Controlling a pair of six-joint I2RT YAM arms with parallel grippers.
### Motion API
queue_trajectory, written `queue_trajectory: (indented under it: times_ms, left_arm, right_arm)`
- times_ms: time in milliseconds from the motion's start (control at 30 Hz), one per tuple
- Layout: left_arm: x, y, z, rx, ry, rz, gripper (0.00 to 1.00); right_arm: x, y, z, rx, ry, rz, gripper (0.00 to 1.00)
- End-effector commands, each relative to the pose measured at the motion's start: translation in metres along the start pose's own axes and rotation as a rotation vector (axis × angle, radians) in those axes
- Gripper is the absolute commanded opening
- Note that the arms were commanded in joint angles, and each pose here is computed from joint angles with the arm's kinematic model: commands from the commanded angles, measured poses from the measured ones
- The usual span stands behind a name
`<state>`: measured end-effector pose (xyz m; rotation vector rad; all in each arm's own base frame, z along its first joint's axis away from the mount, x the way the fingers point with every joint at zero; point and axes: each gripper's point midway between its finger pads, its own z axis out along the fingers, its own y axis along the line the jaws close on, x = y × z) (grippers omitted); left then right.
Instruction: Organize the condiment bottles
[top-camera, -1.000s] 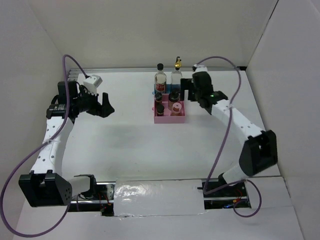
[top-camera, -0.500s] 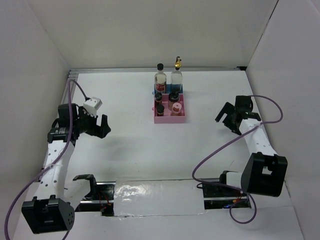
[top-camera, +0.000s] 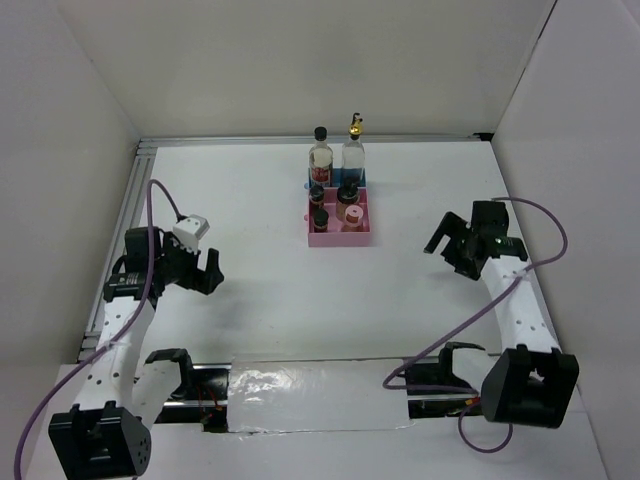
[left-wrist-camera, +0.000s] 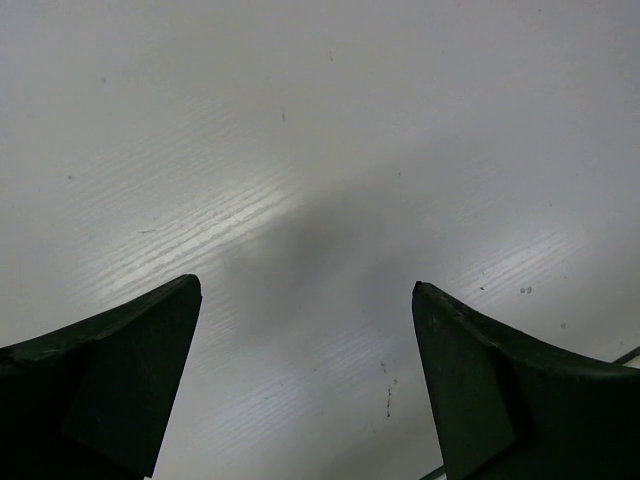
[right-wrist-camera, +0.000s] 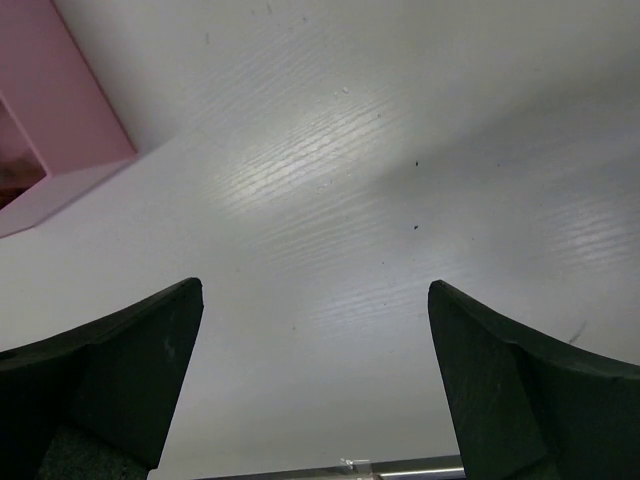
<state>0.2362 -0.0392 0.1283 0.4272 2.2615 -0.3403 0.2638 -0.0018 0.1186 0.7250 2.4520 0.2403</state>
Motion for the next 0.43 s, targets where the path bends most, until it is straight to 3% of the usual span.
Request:
queue_trajectory:
  times_ms: [0, 233, 400]
  left_arm:
    - [-0.021, -0.003, -0.004, 0.024, -0.078, 0.041, 0.99]
    - [-0.019, -0.005, -0.006, 0.022, -0.085, 0.054, 0.99]
    - [-0.019, -0.006, -0.008, 0.024, -0.088, 0.061, 0.99]
  right_arm:
    - [0.008, 0.008, -0.016, -0.060, -0.013, -0.009, 1.00]
    - [0.008, 0.016, -0.019, -0.104, -0.006, -0.030, 1.00]
    - [0.002, 0.030, -0.030, -0.193, -0.069, -0.066, 1.00]
